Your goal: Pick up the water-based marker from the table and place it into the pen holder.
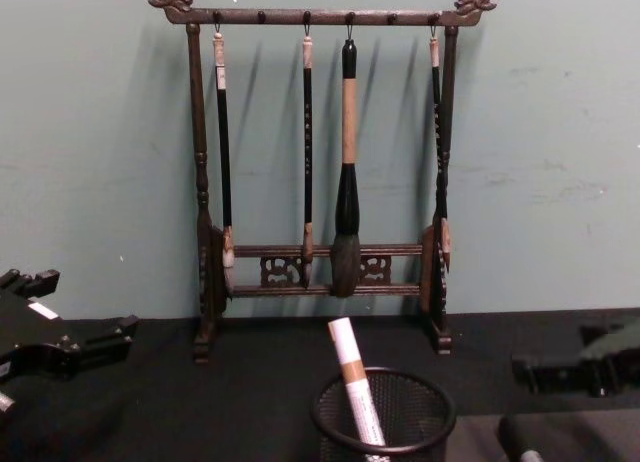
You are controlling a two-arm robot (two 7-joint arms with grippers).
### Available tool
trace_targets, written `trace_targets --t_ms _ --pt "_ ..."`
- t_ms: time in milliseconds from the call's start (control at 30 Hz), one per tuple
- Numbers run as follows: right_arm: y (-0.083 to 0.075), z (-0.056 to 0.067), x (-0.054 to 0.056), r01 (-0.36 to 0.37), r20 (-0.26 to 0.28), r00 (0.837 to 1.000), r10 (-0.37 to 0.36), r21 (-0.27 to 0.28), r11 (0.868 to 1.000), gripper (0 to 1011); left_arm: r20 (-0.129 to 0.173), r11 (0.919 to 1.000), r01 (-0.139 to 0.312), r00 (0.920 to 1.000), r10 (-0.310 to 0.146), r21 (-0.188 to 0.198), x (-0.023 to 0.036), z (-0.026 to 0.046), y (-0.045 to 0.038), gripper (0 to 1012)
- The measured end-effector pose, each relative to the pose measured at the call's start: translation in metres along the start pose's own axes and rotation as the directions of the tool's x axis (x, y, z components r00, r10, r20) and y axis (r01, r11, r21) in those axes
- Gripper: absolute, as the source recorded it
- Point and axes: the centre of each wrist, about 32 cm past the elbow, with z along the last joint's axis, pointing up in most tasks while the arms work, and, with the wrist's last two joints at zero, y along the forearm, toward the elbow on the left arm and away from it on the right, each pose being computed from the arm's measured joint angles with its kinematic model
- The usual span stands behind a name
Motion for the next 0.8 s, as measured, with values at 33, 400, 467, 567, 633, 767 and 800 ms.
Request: trace_targets --t_ms 33,400,467,567,633,767,800 --pt "0.001 0.0 -0.001 -0.002 -0.002 1.0 0.002 -0.012 1.0 1002 0.0 1.0 0.0 1.0 0.0 0.0 0.0 0.0 0.0 1001" --pt "0.02 -0.002 -0.01 -0.017 -0.04 0.999 0.012 -0.127 0.992 1002 0.0 1.0 0.0 1.0 0.0 0.0 0.0 0.0 0.0 1001" --pt "0.024 -0.003 -0.012 -0.019 -0.047 0.999 0.012 -0.142 0.99 1002 0.0 1.0 0.0 1.0 0.0 0.0 0.0 0.0 0.0 1001" --pt "0.029 -0.003 -0.015 -0.02 -0.05 0.999 0.012 -0.16 0.987 1002 0.0 1.0 0.0 1.0 0.0 0.0 0.0 0.0 0.0 1001" --pt "0.031 -0.003 -0.016 -0.02 -0.05 0.999 0.012 -0.166 0.986 1002 0.0 1.0 0.0 1.0 0.0 0.0 0.0 0.0 0.0 1001" --pt "0.034 -0.004 -0.018 -0.021 -0.049 0.999 0.012 -0.175 0.984 1002 0.0 1.0 0.0 1.0 0.0 0.0 0.0 0.0 0.0 1001" --pt "0.036 -0.004 -0.019 -0.022 -0.049 0.999 0.013 -0.177 0.984 1002 0.0 1.0 0.0 1.0 0.0 0.0 0.0 0.0 0.0 1001"
